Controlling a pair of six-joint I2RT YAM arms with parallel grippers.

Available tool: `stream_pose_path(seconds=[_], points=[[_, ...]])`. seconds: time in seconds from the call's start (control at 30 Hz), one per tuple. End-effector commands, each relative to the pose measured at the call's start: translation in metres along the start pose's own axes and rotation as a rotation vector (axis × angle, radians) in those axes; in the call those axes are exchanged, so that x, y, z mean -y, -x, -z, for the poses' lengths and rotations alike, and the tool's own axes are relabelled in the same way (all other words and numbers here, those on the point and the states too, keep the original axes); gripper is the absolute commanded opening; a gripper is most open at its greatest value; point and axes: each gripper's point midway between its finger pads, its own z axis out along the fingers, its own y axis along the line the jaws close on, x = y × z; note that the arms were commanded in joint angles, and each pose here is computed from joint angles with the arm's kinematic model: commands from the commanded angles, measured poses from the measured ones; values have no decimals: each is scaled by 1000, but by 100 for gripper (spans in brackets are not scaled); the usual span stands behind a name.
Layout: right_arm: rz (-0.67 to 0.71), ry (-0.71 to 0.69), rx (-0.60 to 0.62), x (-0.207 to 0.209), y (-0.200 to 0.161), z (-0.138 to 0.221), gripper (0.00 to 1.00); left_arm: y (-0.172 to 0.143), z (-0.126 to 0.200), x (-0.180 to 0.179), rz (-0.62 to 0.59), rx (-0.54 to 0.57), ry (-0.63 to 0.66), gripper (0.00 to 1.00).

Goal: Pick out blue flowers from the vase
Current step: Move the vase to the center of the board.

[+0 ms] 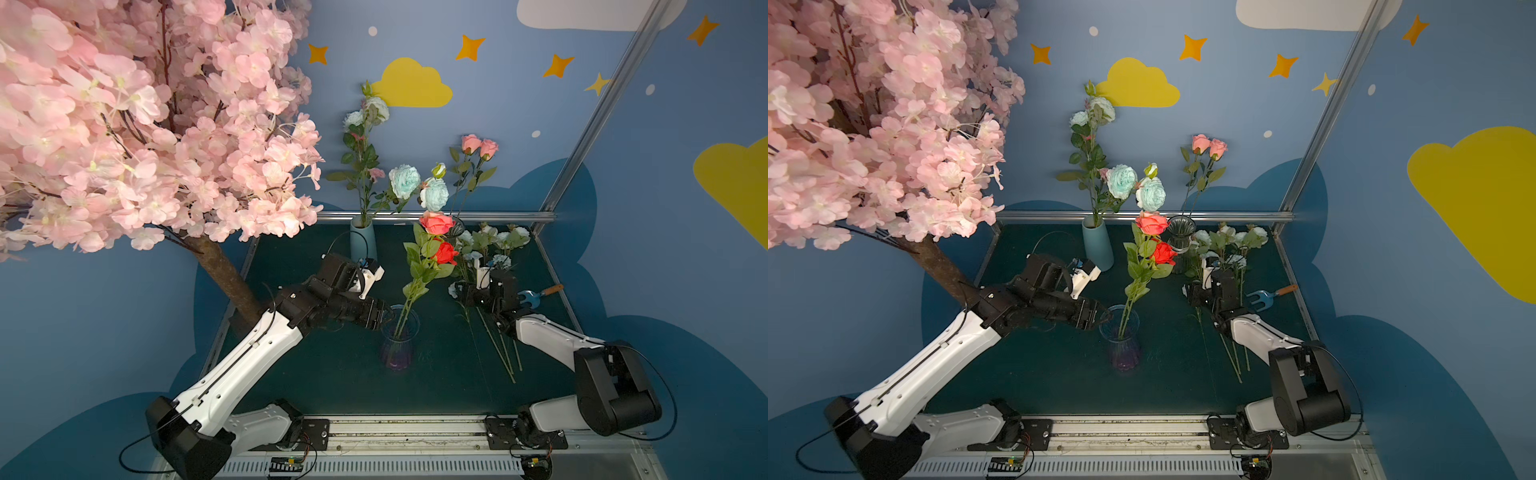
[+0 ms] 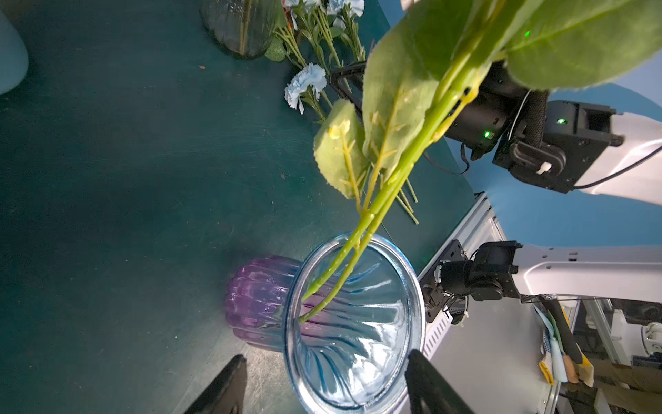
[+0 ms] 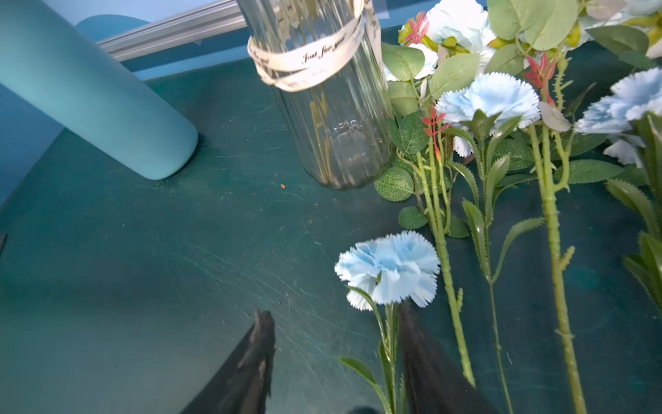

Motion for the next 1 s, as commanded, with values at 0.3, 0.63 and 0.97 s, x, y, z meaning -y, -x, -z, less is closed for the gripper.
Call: stream_pose_path(seconds=[0.3,0.63,0.97], points=[[-5,84,111,-15,29,3,57,-7,-18,-19,-27,-161,123,61],[-9,87,105,-15,29,1,58,-7,-29,-23,-32,-175,128,36],[-10,91,104,-16,29,1,59,-6,-40,-20,-33,-153,78,9]])
